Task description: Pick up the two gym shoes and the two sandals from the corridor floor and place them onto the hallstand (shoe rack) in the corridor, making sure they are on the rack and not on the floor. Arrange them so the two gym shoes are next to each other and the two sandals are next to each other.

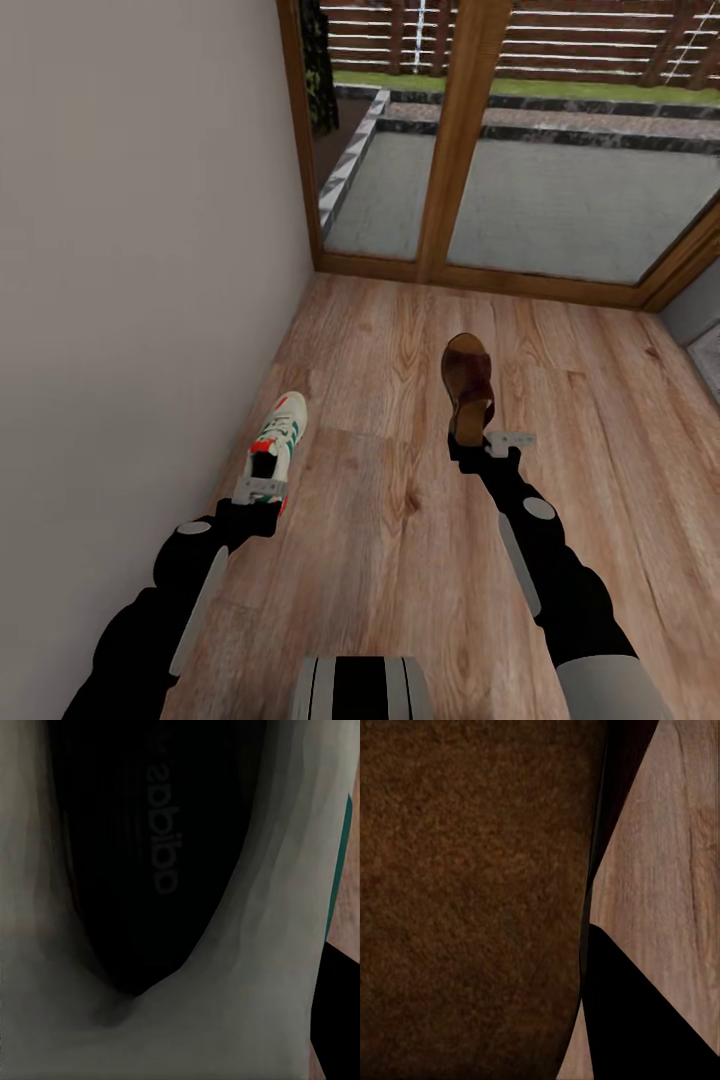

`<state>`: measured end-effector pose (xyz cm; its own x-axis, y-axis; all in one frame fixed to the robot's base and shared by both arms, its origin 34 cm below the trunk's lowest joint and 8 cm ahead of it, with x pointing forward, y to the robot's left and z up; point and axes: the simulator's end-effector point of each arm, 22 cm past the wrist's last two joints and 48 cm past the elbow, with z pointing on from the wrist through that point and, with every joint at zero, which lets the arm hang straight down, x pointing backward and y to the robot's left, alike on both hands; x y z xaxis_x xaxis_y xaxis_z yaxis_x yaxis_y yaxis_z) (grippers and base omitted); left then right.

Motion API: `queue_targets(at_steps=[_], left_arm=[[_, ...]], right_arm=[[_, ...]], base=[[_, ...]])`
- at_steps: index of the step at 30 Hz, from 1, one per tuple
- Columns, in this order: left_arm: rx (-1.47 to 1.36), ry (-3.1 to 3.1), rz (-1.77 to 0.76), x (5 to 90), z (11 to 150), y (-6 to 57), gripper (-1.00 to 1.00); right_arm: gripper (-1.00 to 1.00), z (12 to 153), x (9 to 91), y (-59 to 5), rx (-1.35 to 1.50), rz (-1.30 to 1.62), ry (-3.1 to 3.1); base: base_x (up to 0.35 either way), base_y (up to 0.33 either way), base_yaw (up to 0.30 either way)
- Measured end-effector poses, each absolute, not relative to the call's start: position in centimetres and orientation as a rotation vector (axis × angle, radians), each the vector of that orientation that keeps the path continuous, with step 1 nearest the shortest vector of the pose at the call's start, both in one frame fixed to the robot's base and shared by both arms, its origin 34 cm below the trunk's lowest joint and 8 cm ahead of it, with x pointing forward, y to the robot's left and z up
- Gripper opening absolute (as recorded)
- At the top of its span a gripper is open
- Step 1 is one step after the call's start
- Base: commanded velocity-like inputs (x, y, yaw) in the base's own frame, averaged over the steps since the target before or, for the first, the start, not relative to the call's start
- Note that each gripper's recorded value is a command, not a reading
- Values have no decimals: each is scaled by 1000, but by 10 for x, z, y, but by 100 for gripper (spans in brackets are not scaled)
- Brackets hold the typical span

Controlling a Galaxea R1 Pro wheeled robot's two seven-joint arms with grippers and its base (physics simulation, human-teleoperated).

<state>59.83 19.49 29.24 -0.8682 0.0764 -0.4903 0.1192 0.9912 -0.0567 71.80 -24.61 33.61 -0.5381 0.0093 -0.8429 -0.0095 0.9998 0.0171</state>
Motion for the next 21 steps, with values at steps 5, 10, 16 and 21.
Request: queue_targets(at_steps=[5,10,16,21], left_arm=[[141,2607,-115,602,303,194,-100],[140,2587,-114,606,314,194,-100],[142,2561,-112,611,328,194,-100],[143,2541,-109,614,340,194,-100]], right_arm=[[-100,350,722,-245,2,27,2118],[-100,364,725,-245,4,30,2098],[-100,381,728,-245,5,31,2072],[-100,395,731,-244,5,32,2051]], base=[[0,0,0],[0,0,0],[0,0,0],[0,0,0]])
